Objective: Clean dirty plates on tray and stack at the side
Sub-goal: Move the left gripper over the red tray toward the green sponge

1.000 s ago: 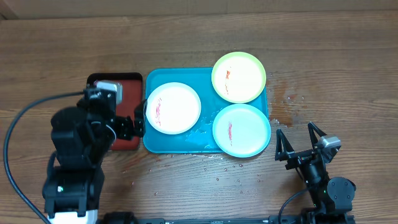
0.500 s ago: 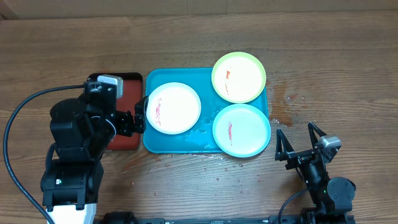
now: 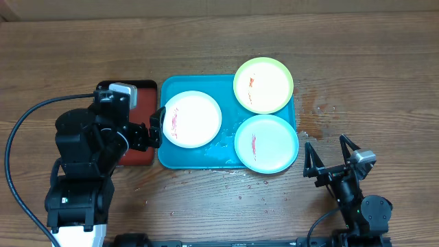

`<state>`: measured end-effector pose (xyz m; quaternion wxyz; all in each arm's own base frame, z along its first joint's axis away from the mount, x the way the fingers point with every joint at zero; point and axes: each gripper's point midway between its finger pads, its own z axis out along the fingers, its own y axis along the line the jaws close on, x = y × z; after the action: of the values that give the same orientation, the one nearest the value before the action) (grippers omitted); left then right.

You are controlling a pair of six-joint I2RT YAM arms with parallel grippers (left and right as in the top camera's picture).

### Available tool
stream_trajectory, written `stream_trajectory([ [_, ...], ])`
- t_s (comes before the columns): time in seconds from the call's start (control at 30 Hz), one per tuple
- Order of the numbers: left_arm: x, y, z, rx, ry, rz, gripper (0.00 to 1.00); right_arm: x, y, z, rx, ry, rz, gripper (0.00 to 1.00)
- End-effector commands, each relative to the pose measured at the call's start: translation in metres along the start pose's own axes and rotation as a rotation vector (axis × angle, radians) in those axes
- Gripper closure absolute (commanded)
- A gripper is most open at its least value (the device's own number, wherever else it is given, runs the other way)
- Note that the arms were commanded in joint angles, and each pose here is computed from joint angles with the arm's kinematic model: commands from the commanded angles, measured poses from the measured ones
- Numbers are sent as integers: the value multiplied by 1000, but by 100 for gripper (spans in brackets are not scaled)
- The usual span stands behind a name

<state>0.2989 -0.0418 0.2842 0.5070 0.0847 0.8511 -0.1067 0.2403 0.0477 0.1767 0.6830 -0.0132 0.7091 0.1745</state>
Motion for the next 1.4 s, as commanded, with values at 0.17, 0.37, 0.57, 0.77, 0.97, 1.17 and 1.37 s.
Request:
stream_trajectory([
  [0.17,-5,1,6,9,12,-47,0,2,1,0,-8,-3,-2,0],
  [0.37,-6,5,16,6,79,-74,0,2,1,0,-8,-3,-2,0],
  [0.57,-13,15,17,-43,166,-95,0,2,1,0,-8,-3,-2,0],
  [0.77,-23,21,11,-85,194,-95,0,2,1,0,-8,-3,-2,0],
  [0.97,-31,20,9,-82,170,-90,0,2,1,0,-8,-3,-2,0],
  [1.17,-26,17,8,-63,191,-97,0,2,1,0,-8,-3,-2,0],
  [1.37,-31,25,17,-93,181,-103,0,2,1,0,-8,-3,-2,0],
])
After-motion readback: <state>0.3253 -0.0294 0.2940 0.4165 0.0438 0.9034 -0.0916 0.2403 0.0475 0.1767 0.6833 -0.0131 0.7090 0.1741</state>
